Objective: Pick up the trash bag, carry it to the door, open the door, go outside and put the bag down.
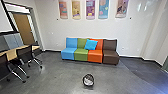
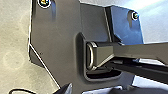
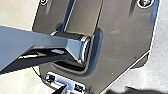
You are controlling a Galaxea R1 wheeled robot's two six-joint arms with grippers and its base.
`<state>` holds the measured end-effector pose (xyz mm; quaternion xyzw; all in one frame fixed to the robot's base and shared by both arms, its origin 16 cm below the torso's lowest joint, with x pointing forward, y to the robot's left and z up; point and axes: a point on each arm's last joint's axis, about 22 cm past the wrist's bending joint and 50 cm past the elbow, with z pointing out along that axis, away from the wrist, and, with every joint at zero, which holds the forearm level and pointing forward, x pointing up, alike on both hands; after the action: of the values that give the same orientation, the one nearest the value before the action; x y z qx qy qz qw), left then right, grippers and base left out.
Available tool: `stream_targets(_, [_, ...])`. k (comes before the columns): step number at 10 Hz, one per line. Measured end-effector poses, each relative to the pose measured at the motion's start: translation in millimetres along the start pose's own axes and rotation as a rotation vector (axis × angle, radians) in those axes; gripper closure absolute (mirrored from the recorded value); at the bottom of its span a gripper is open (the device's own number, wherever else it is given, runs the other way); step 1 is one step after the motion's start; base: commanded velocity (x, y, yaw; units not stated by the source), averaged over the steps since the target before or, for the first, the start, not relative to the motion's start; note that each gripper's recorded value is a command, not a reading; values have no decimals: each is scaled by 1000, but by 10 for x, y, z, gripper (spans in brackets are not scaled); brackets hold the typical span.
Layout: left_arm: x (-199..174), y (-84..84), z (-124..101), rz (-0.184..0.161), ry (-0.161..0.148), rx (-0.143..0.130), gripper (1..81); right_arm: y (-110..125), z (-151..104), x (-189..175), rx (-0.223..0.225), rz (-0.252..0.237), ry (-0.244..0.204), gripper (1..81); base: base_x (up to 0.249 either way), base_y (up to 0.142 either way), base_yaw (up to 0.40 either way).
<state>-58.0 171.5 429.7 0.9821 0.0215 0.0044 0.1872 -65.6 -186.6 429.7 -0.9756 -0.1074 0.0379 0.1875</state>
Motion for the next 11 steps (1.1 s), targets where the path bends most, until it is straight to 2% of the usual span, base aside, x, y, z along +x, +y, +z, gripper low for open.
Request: stream_targets(11, [12, 0, 0, 1, 1, 0, 10, -18, 7, 30, 2, -1, 2, 10, 134, 0, 0])
